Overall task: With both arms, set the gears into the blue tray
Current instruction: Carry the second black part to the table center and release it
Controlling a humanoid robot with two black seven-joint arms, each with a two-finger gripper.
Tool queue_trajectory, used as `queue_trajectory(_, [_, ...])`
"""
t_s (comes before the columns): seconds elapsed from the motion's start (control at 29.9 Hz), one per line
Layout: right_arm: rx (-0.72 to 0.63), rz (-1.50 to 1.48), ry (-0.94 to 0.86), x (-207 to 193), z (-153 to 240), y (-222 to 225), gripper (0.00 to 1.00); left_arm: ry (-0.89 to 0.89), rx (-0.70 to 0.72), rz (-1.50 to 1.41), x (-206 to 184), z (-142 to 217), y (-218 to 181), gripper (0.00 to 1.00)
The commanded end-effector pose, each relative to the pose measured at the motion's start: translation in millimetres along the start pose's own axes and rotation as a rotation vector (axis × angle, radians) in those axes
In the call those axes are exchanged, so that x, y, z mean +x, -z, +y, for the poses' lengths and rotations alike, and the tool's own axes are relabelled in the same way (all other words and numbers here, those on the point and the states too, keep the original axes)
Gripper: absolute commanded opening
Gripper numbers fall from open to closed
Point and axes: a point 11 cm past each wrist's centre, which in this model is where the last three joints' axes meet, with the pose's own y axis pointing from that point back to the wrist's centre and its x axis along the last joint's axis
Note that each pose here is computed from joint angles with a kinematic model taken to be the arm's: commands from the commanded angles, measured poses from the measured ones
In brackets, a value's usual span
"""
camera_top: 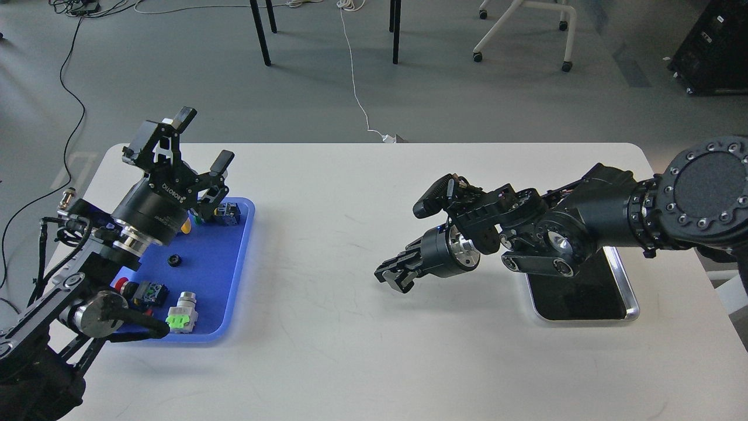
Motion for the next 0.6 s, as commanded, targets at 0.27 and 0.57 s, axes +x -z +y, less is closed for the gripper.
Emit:
queue_trajectory(0.27, [0.000, -0.051, 0.000, -8.5, -3.1, -1.2, 0.29, 0.000, 0.000, 0.000, 0.0, 0.0, 0.1, 0.98])
queue_trajectory(0.57, [-0.002, -0.050, -0.002, -7.8, -2.9, -2.0, 0.56, 0.000, 0.000, 0.000, 0.0, 0.0, 0.0, 0.98])
